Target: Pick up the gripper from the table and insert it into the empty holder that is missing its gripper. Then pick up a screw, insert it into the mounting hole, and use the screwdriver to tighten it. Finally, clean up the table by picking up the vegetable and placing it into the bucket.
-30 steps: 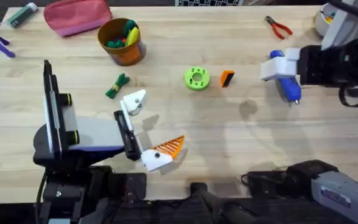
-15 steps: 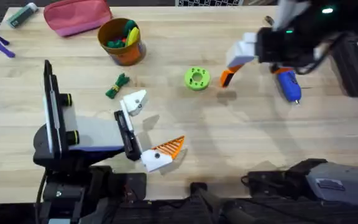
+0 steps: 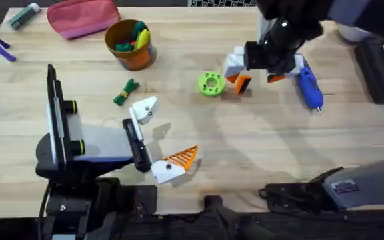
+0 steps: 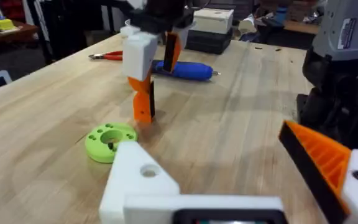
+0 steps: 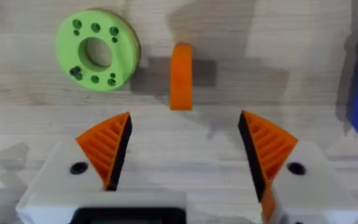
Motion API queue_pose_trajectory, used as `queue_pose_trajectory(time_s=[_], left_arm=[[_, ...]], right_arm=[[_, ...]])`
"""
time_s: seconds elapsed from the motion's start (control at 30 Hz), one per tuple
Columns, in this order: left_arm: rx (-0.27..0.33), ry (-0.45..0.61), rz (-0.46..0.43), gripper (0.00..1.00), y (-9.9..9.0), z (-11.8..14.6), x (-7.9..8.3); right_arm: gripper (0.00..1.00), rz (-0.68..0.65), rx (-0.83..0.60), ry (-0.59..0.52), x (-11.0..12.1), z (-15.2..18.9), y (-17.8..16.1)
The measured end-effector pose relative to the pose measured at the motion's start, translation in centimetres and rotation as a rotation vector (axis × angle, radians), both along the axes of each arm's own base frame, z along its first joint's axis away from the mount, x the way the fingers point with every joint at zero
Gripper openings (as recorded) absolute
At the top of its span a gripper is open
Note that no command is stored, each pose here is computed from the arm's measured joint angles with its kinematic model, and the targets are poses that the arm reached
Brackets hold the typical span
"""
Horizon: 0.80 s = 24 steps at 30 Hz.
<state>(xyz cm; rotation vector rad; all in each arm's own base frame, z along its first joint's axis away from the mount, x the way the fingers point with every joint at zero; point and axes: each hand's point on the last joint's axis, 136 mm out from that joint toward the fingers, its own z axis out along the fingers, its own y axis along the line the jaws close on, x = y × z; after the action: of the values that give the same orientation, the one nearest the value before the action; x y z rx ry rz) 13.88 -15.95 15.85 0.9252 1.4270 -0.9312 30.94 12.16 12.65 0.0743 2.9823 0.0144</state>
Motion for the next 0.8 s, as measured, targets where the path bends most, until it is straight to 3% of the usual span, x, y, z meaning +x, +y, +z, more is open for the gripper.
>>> queue_pose_trajectory(time_s=[0.33, 0.5, 0.8], left_arm=[[0.001, -0.002, 0.000, 0.986, 0.0, 0.0, 0.0], [0.001, -0.002, 0.000, 0.987, 0.0, 0.0, 0.0], [0.001, -0.002, 0.000, 0.985, 0.0, 0.0, 0.0]], right_arm=[[0.960, 0.054, -0.003, 0.018, 2.2, -2.6, -0.5], [0.931, 0.095, 0.001, 0.065, 2.2, -4.1, -0.7], [0.849, 0.094, 0.003, 0.094, 2.2, -2.7, -0.5]])
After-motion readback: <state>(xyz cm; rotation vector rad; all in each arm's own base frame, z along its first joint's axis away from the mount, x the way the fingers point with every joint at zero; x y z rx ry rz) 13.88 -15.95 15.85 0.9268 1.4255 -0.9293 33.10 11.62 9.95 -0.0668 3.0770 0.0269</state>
